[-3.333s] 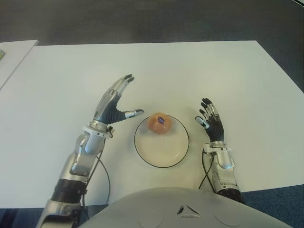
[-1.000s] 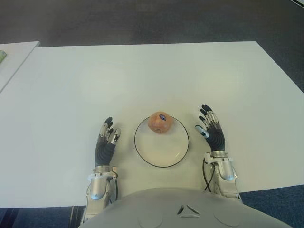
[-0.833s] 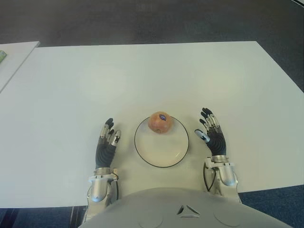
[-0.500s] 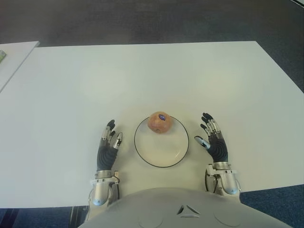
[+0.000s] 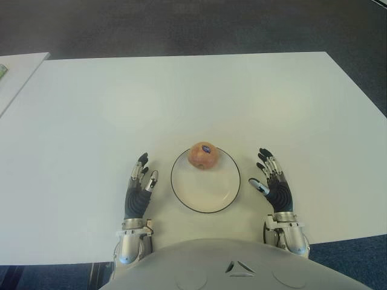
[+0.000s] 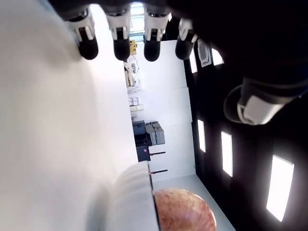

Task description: Put the apples into the plate.

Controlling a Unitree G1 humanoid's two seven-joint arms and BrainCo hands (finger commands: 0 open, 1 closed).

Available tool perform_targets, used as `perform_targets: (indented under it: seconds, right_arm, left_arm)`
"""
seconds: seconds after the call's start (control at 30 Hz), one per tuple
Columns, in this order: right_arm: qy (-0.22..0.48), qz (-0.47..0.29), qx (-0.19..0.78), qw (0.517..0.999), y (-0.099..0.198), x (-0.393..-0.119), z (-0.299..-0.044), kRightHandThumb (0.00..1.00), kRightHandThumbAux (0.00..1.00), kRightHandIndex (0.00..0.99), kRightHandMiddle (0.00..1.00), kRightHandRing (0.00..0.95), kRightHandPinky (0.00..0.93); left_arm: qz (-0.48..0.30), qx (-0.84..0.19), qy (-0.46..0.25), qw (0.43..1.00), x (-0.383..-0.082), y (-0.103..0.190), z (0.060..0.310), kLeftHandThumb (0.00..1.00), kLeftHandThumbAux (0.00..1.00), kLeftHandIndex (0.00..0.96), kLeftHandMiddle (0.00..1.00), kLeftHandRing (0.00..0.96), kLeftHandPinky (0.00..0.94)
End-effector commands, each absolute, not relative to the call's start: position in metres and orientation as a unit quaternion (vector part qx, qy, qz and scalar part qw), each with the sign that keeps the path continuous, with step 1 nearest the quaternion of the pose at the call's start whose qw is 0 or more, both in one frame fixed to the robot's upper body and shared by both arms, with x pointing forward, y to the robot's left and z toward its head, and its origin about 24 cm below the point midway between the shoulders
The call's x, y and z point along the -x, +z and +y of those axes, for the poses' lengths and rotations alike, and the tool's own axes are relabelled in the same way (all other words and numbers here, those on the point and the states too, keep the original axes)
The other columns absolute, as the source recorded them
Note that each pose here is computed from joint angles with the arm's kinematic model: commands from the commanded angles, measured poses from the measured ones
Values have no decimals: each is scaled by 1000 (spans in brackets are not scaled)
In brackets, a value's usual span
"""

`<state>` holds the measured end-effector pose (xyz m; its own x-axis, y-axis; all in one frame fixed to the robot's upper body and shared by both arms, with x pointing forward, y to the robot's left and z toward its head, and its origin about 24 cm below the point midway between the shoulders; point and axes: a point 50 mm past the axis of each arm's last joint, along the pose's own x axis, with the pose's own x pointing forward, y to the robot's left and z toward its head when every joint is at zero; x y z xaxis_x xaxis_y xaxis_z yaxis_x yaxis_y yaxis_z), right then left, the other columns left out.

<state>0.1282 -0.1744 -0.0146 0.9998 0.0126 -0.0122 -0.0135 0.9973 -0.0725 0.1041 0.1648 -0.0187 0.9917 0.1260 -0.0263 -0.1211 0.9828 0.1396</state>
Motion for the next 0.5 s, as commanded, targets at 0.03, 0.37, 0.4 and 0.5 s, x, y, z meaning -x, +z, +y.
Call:
perform_targets:
  seconds: [0.03, 0.37, 0.4, 0.5]
  right_arm:
    - [1, 103, 27, 994, -40, -105, -175, 67, 622, 0, 0, 0, 0]
    - [4, 103, 33, 994, -40, -106, -175, 72, 606, 0, 0, 0, 0]
    - [5, 103, 33, 994, -40, -106, -175, 71, 603, 0, 0, 0, 0]
    - [6, 104, 32, 994, -40, -106, -175, 69, 597, 0, 0, 0, 0]
  left_arm:
    - [33, -65, 61, 996, -101, -23, 163, 9, 405, 0, 0, 0, 4]
    - [42, -48, 60, 996, -100, -23, 160, 14, 405, 0, 0, 0, 1]
    - [44, -45, 60, 996, -100, -23, 159, 13, 404, 0, 0, 0, 2]
    - [46, -41, 58, 996, -100, -22, 159, 12, 401, 0, 0, 0, 1]
